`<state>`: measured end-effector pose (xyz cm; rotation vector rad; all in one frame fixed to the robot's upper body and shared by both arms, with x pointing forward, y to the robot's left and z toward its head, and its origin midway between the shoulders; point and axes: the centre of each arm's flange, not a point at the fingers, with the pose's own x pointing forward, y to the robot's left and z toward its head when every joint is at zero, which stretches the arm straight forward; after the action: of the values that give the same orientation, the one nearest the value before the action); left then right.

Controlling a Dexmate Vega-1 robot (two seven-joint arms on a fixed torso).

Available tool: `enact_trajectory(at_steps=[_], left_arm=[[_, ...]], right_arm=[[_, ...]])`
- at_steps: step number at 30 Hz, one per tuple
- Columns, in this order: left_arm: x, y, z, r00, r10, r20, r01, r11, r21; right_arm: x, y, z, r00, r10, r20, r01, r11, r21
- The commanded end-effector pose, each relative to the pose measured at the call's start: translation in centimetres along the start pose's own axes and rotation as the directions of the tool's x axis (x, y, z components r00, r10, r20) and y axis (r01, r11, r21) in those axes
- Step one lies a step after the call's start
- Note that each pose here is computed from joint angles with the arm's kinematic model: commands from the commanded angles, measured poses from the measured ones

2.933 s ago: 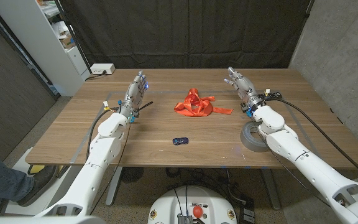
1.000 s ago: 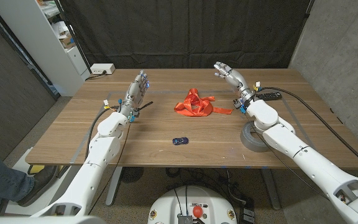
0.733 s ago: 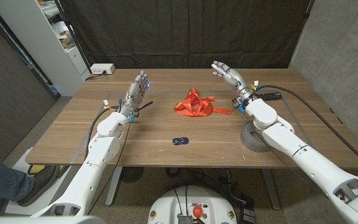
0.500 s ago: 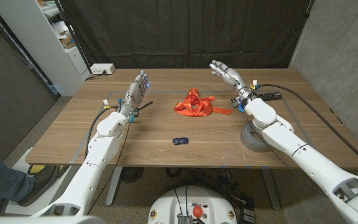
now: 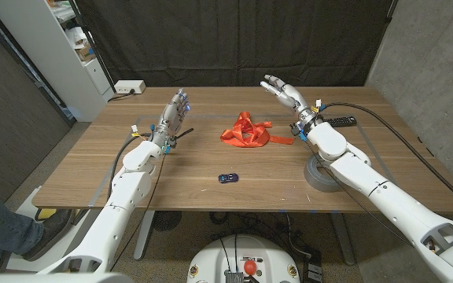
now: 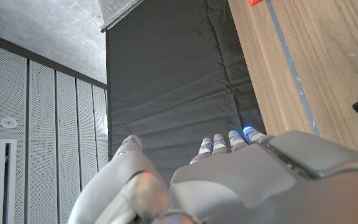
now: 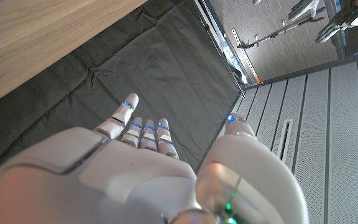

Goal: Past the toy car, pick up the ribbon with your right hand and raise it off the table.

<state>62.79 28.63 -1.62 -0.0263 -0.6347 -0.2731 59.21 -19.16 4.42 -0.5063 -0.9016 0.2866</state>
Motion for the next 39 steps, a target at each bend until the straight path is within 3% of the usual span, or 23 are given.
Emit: enact_trajectory(at_steps=[1,39], left_arm=[[0.2,0.0,0.0,1.0,-0.008,0.003,0.008,1.0,-0.005],[0.8,0.2,-0.7,1.0,-0.026,-0.016,0.026,0.999,-0.018]], right_arm=[[0.1,0.4,0.3,1.0,0.005,0.012,-0.005,0.999,-0.033],[3.0,3.1,0.6,0.996,0.074,0.045,-0.074,0.997,-0.001]])
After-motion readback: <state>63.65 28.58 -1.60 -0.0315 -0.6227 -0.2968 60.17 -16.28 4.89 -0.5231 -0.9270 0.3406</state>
